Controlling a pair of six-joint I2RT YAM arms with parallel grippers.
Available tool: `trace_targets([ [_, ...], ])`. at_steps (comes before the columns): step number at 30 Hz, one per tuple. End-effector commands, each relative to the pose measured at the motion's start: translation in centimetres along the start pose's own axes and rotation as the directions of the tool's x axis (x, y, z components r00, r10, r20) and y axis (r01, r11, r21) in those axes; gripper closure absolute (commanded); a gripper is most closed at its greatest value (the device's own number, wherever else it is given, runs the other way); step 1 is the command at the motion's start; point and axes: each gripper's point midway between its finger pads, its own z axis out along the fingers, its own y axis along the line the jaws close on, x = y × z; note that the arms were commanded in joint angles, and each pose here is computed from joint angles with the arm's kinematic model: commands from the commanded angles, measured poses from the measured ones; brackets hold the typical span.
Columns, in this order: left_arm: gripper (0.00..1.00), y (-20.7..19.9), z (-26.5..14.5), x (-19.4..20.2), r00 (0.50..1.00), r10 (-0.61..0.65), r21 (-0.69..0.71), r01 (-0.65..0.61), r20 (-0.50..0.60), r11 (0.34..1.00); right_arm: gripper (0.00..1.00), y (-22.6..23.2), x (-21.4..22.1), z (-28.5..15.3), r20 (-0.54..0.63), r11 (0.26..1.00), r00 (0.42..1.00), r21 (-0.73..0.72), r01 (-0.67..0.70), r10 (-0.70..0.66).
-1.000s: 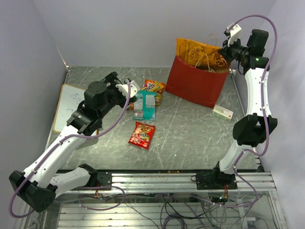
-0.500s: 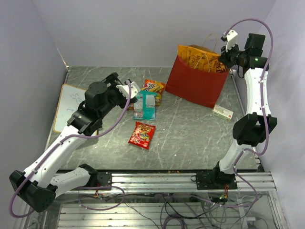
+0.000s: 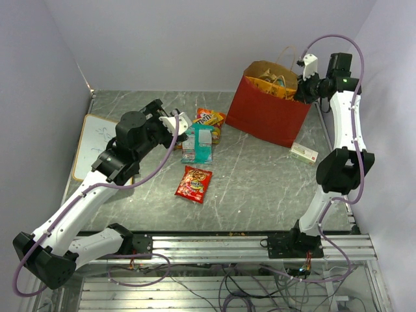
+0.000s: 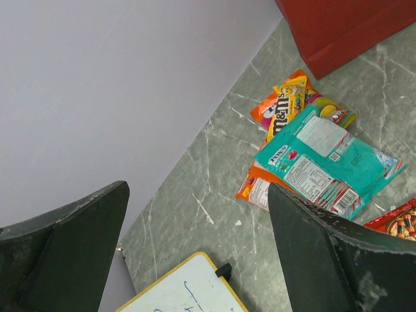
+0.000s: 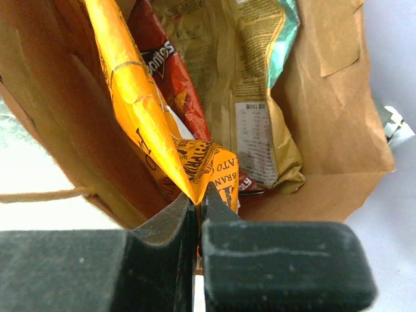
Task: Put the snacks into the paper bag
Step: Place the snack in the paper bag.
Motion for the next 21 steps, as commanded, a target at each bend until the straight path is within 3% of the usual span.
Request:
trace_targets([
  [1,0.01,-0.2,0.0,-0.3,1.000,0.002,0.018,-0.003,0.027,1.000,0.98,-0.3,-0.1,-0.3,-0.015,1.000,1.000,0.002,-0.015,0.015],
  [10,0.01,-0.6,0.1,-0.2,1.000,0.009,0.032,-0.010,0.027,0.999,0.64,-1.2,-1.2,-1.3,-0.011,0.999,1.000,0.050,0.017,-0.016],
  [21,0.00,-0.7,0.7,0.5,1.000,-0.015,0.026,0.015,0.005,1.000,0.47,-1.4,-4.3,-5.1,0.069,0.987,0.996,0.153,0.039,-0.050],
])
